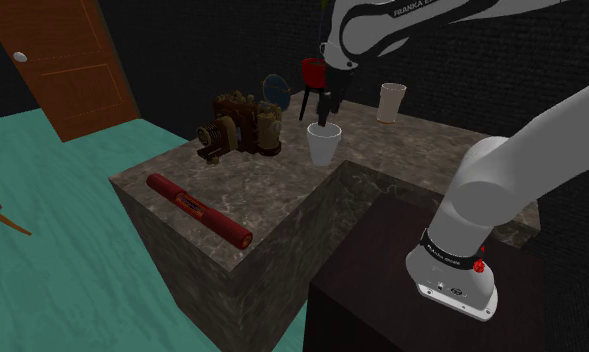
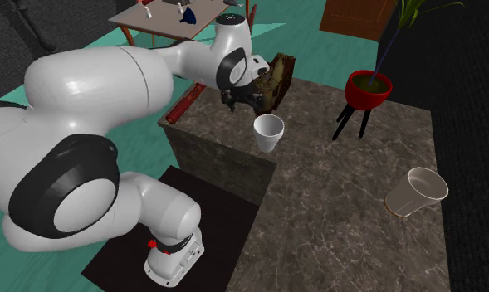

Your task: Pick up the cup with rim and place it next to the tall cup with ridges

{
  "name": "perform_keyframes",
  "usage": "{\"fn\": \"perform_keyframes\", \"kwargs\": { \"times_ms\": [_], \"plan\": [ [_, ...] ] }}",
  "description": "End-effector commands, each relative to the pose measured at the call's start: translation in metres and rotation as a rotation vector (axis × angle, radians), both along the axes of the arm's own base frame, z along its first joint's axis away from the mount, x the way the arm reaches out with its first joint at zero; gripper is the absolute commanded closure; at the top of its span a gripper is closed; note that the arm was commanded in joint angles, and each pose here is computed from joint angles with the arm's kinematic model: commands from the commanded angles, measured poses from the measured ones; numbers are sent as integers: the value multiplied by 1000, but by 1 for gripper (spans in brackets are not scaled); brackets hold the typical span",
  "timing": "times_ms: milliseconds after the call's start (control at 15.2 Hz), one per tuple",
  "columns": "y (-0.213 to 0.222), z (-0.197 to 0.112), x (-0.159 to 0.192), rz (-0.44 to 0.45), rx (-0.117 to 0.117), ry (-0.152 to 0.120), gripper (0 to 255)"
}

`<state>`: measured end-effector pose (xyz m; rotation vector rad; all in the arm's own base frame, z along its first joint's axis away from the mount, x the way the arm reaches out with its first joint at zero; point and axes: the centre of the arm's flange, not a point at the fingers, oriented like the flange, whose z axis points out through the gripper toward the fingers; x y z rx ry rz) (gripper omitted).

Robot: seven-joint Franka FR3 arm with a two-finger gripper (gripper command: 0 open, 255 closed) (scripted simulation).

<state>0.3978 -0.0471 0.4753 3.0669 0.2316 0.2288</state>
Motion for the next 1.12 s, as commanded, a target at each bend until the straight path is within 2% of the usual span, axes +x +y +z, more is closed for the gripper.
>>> {"fn": "perform_keyframes", "kwargs": {
  "times_ms": [0,264,792,1056],
  "plan": [
    [-7,-23,10,11,3,-4,0],
    [-23,-69,33,32,10,-9,0],
    [-25,-110,41,33,10,-9,0],
    [-25,-110,41,33,10,-9,0]
  ]
}}
